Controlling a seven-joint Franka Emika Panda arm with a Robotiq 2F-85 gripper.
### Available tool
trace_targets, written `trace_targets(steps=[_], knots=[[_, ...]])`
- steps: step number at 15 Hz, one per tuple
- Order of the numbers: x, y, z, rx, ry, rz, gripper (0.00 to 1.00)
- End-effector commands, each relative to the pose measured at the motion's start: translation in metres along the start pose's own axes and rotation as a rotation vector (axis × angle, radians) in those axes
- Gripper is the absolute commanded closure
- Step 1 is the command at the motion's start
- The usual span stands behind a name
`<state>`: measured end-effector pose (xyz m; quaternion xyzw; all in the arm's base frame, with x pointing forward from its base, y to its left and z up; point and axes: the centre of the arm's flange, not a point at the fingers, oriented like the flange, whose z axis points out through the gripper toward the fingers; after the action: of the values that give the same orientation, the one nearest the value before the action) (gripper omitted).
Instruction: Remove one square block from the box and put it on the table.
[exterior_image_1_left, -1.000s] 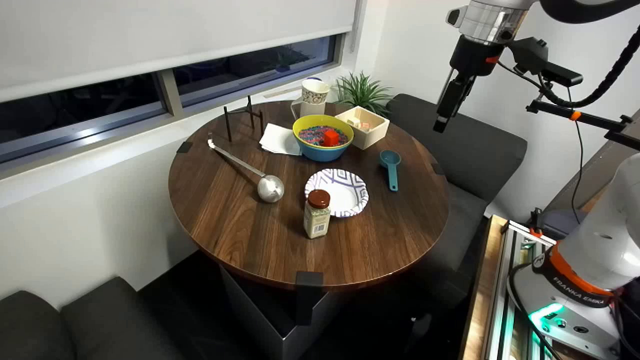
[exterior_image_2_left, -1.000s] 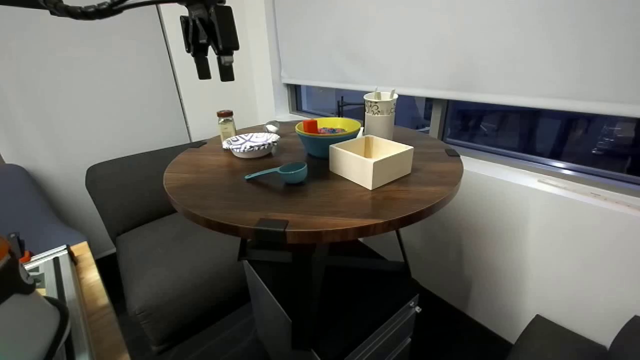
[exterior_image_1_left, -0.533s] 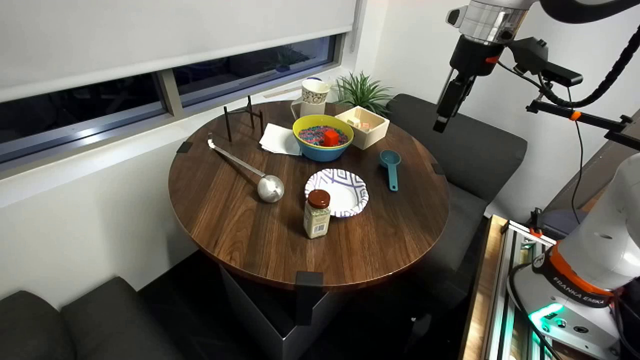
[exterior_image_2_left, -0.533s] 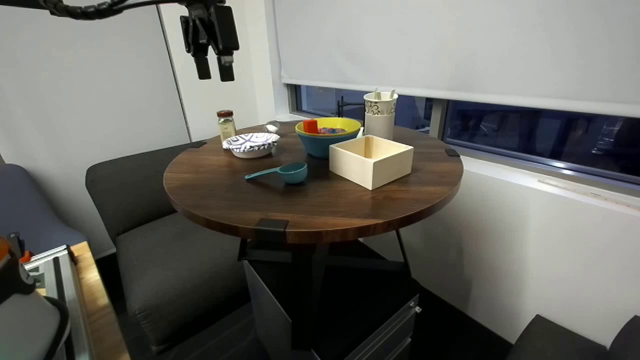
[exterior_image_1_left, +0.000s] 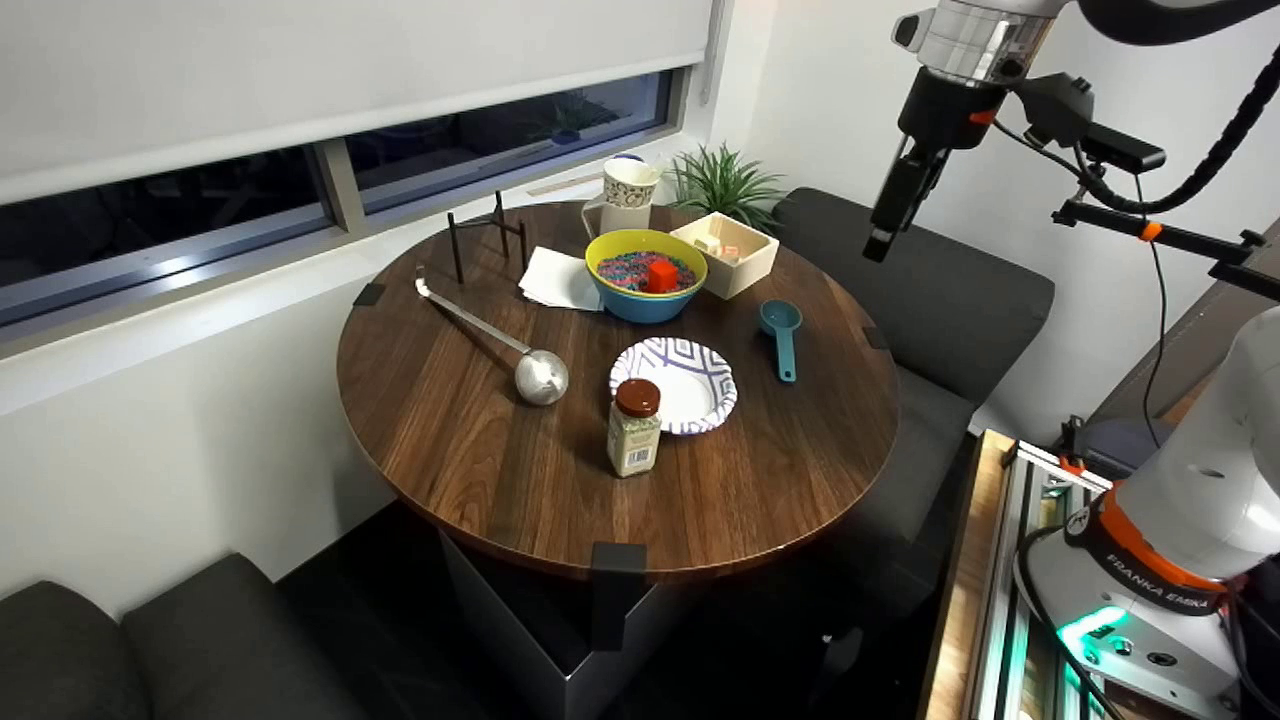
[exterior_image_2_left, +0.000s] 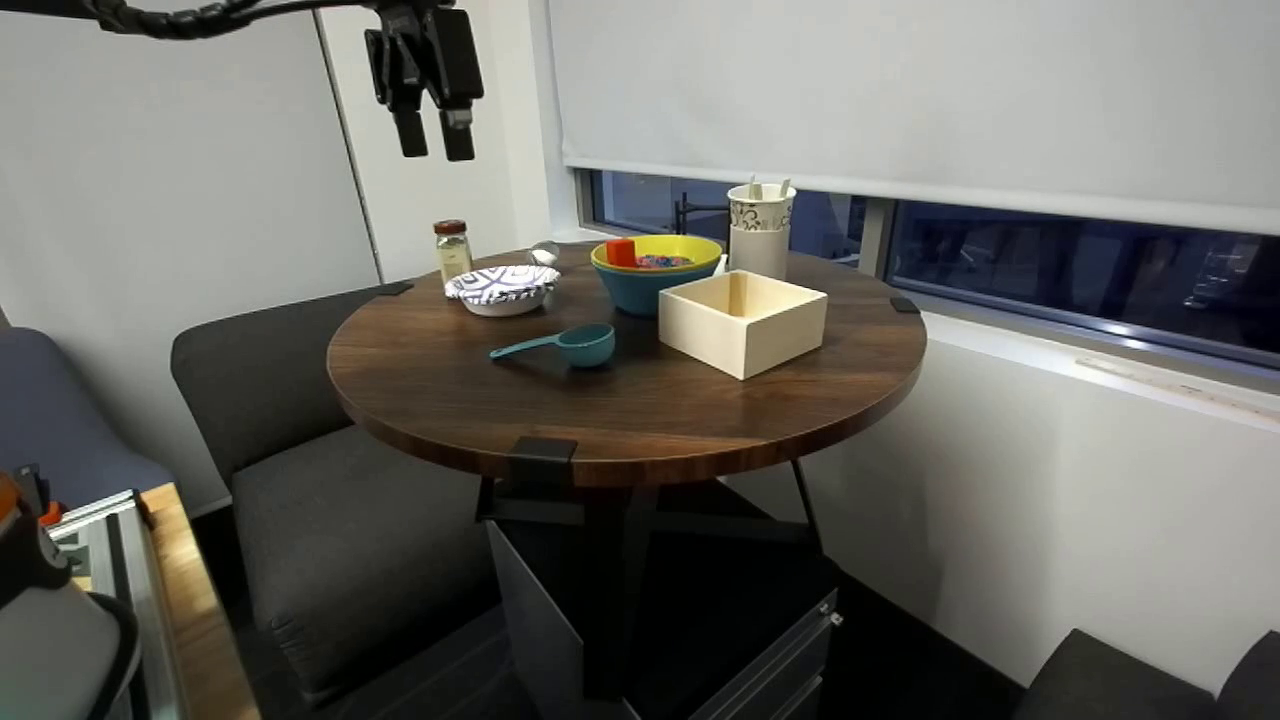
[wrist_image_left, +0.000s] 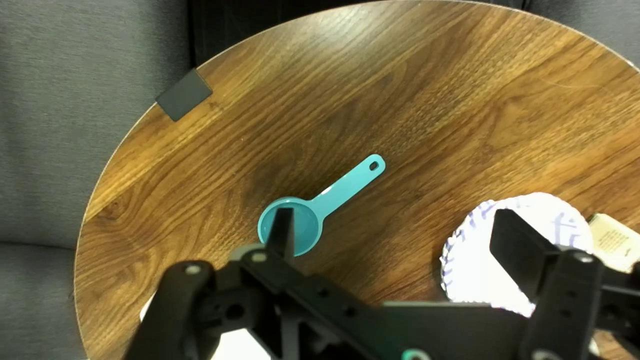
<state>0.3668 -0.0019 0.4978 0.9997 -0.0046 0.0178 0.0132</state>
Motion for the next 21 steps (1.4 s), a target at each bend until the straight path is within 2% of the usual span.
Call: trace_targets(steps=[1,4,7,11,18,21], knots=[[0.03,0.021,0.007,0.031,0.013,0.018,0.0],[0.059,0.048,0.014,0.063,0.053,0.029,0.0],[0.093,0.087,0.025,0.033,0.127,0.053,0.0],[0.137,0.122,0.039,0.04,0.21,0.04,0.0],[0.206,0.131,0.09,0.045,0.226,0.088,0.0],[0.218,0.142,0.114,0.039,0.218,0.144,0.0]])
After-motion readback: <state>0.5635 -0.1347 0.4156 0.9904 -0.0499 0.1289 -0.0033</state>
